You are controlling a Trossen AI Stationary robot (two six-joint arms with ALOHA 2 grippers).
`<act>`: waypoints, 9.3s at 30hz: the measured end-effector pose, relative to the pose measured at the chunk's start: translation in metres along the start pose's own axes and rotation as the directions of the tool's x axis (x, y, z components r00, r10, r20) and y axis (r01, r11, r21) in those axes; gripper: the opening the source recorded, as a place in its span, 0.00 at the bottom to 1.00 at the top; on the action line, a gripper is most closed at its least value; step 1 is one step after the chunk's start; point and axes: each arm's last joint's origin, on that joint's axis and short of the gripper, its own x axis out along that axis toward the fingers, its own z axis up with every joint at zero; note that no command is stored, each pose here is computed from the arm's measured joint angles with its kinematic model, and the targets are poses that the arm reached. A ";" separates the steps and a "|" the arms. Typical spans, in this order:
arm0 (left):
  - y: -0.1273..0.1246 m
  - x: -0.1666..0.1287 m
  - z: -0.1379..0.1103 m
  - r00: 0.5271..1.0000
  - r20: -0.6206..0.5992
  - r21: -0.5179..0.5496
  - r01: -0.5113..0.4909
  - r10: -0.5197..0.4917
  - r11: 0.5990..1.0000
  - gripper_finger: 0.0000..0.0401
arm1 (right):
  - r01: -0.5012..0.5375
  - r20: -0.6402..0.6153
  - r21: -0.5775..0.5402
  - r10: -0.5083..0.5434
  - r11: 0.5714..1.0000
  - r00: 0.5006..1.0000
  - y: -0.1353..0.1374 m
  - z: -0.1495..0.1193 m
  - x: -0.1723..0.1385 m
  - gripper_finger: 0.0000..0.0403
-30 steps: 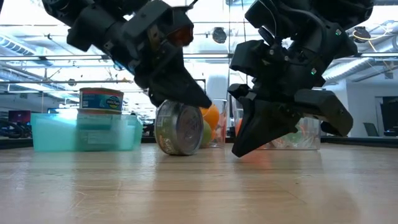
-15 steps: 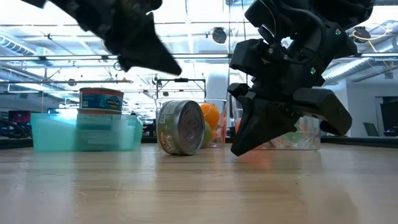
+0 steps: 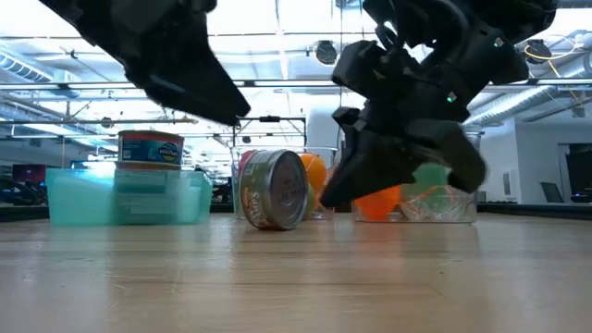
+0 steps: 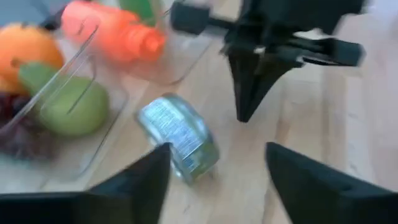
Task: Pick & Place Food Item
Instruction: Put the green tuna can into the green bin, then stack the blue tuna can on top of the green tuna can in the green bin
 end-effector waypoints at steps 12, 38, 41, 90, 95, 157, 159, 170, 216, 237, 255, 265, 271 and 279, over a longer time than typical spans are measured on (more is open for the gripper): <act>0.023 0.043 0.000 0.994 -0.093 -0.264 0.031 -0.058 0.964 0.86 | 0.130 0.028 -0.038 -0.129 0.991 0.991 -0.014 0.004 0.002 0.00; 0.036 0.072 -0.004 0.982 -0.130 -0.360 0.084 -0.140 0.929 0.33 | 0.047 0.037 -0.091 -0.044 0.995 0.998 -0.001 0.005 -0.001 0.00; 0.033 0.065 0.001 0.979 -0.115 -0.324 0.125 -0.171 0.938 0.34 | 0.046 0.038 -0.095 -0.043 0.994 0.998 0.000 0.005 -0.001 0.00; 0.214 -0.070 0.006 0.522 -0.635 0.335 -0.478 0.569 0.812 0.34 | 0.037 0.003 -0.071 -0.036 0.997 0.999 0.000 0.001 -0.001 0.00; 0.231 -0.053 0.005 0.517 -0.698 0.301 -0.418 0.497 0.857 0.34 | 0.037 0.003 -0.071 -0.036 0.997 0.999 0.000 0.001 -0.001 0.00; 0.263 0.037 -0.038 0.348 -0.848 0.253 -0.397 0.400 0.882 0.51 | 0.040 -0.042 -0.076 -0.043 0.996 0.998 -0.005 -0.004 0.001 0.00; 0.262 0.037 -0.038 0.348 -0.849 0.251 -0.395 0.397 0.884 0.54 | 0.040 -0.043 -0.073 -0.044 0.996 0.998 -0.006 -0.004 0.001 0.00; 0.260 0.038 -0.039 0.373 -0.871 0.181 -0.360 0.319 0.915 0.73 | 0.037 -0.054 -0.074 -0.041 0.997 0.998 -0.005 -0.005 0.001 0.00; 0.108 -0.064 0.096 0.991 -0.119 -0.145 0.047 -0.064 0.988 0.50 | 0.042 -0.030 -0.128 -0.046 0.991 0.998 -0.006 -0.002 0.000 0.00; 0.026 0.066 0.047 0.998 -0.069 -0.227 -0.005 -0.011 0.974 0.92 | -0.151 -0.051 -0.250 0.143 0.956 0.988 0.056 0.006 -0.038 0.00; 0.058 0.098 0.052 0.990 -0.090 -0.348 0.074 -0.112 0.935 0.99 | -0.147 -0.153 -0.101 0.131 0.984 0.980 0.048 -0.003 -0.040 0.00; 0.056 0.114 0.042 0.986 -0.109 -0.351 0.083 -0.128 0.933 0.99 | -0.141 -0.158 -0.092 0.126 0.986 0.979 0.044 -0.004 -0.038 0.00; 0.049 0.132 0.042 0.985 -0.121 -0.322 0.079 -0.124 0.943 0.95 | -0.141 -0.167 -0.084 0.125 0.986 0.978 0.043 -0.005 -0.038 0.00; 0.056 0.136 0.044 0.983 -0.141 -0.331 0.062 -0.114 0.942 0.68 | -0.139 -0.184 -0.069 0.125 0.988 0.975 0.044 -0.015 -0.037 0.00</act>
